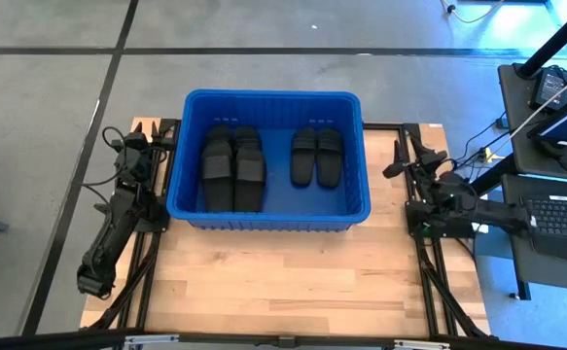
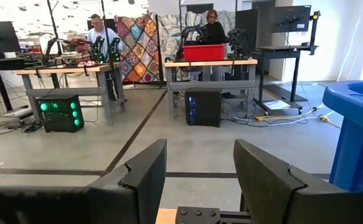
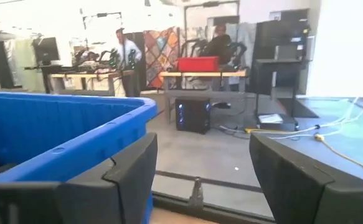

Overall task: Pick and place slides into bin
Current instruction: Return to Home Position

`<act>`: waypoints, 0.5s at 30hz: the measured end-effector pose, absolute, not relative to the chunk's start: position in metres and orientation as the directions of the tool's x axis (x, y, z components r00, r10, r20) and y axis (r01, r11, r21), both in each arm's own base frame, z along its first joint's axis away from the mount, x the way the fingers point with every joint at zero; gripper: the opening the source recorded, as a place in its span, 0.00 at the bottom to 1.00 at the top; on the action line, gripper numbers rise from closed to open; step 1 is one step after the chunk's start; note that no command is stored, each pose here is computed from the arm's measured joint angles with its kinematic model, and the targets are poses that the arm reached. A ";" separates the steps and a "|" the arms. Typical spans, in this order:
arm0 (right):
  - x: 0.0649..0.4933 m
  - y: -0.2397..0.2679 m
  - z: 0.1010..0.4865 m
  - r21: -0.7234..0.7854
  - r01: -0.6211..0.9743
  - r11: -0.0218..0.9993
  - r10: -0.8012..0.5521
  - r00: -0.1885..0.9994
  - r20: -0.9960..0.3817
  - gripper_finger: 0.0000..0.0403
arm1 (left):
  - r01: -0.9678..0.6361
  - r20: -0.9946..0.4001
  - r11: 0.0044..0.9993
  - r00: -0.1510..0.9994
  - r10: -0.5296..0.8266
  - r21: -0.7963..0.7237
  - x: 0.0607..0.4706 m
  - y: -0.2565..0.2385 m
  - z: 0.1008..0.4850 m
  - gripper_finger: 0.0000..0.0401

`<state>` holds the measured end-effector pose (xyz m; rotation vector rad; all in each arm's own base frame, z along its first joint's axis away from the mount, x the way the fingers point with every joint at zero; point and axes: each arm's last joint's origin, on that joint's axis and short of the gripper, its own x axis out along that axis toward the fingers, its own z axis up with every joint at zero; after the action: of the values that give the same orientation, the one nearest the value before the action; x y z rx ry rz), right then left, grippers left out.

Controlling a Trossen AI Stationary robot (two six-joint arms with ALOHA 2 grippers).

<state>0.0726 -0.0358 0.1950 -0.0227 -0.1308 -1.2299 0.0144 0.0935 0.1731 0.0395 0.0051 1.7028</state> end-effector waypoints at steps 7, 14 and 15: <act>0.068 -0.053 0.189 0.064 0.963 0.261 -0.954 0.247 0.173 0.63 | -0.991 0.023 -0.133 -0.132 0.991 0.027 0.014 0.094 0.173 0.45; 0.059 -0.065 0.191 0.086 0.971 0.223 -0.956 0.201 0.215 0.63 | -0.991 0.023 -0.133 -0.133 0.991 0.028 0.014 0.094 0.173 0.45; 0.058 -0.067 0.191 0.088 0.973 0.215 -0.957 0.192 0.218 0.63 | -0.991 0.023 -0.133 -0.133 0.991 0.028 0.014 0.094 0.173 0.45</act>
<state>0.0582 -0.0669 0.1910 -0.0753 -0.2454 -1.3564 0.0144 0.0935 0.1730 0.0405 0.0068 1.7039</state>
